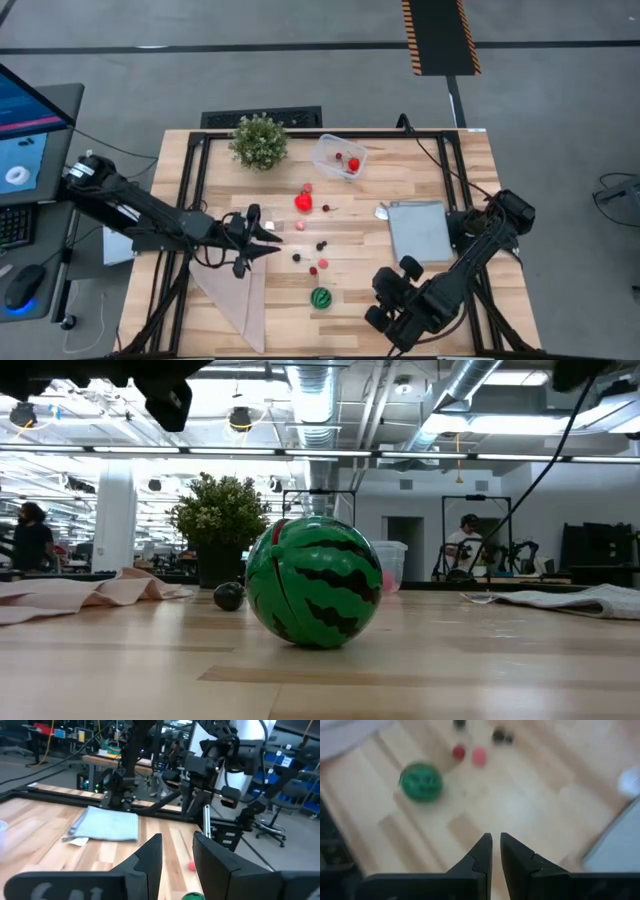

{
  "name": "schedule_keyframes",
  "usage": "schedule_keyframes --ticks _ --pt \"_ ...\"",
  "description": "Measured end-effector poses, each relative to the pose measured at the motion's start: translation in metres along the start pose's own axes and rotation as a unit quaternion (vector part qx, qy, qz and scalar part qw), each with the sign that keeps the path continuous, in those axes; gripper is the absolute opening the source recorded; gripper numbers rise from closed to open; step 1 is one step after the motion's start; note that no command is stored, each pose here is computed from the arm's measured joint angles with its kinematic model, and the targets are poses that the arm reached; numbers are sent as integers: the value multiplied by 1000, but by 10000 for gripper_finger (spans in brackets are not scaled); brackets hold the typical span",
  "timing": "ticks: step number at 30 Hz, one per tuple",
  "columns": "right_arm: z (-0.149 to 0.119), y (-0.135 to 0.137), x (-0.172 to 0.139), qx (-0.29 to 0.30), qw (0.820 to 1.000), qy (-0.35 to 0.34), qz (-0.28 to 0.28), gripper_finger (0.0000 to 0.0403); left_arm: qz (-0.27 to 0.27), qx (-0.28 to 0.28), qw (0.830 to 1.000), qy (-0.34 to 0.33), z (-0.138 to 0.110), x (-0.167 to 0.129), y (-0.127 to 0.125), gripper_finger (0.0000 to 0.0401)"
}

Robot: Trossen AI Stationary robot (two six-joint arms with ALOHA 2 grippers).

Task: Pick and placing Produce into tupperware
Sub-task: Put the peach into the transparent bin

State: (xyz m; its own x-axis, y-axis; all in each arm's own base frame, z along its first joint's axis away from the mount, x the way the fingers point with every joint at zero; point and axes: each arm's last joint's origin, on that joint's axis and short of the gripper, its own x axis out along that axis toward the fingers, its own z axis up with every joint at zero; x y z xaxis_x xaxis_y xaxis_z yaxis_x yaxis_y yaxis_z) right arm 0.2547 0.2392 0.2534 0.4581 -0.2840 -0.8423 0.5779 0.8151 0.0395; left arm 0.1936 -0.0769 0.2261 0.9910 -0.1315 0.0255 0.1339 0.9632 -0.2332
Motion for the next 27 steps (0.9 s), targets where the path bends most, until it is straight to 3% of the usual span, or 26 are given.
schedule_keyframes --ticks 9,16,22,27 --pt "17 12 14 81 985 124 87 76 -18 4 1000 1 -2 -3 -11 97" --pt "10 17 29 122 970 197 71 152 -22 3 1000 1 -2 -4 -12 97" --pt "1 24 42 116 972 196 60 226 -25 1 1000 -3 -1 -4 -13 97" --pt "-15 32 63 106 968 224 36 258 -25 1 1000 -6 -1 -4 -13 97"
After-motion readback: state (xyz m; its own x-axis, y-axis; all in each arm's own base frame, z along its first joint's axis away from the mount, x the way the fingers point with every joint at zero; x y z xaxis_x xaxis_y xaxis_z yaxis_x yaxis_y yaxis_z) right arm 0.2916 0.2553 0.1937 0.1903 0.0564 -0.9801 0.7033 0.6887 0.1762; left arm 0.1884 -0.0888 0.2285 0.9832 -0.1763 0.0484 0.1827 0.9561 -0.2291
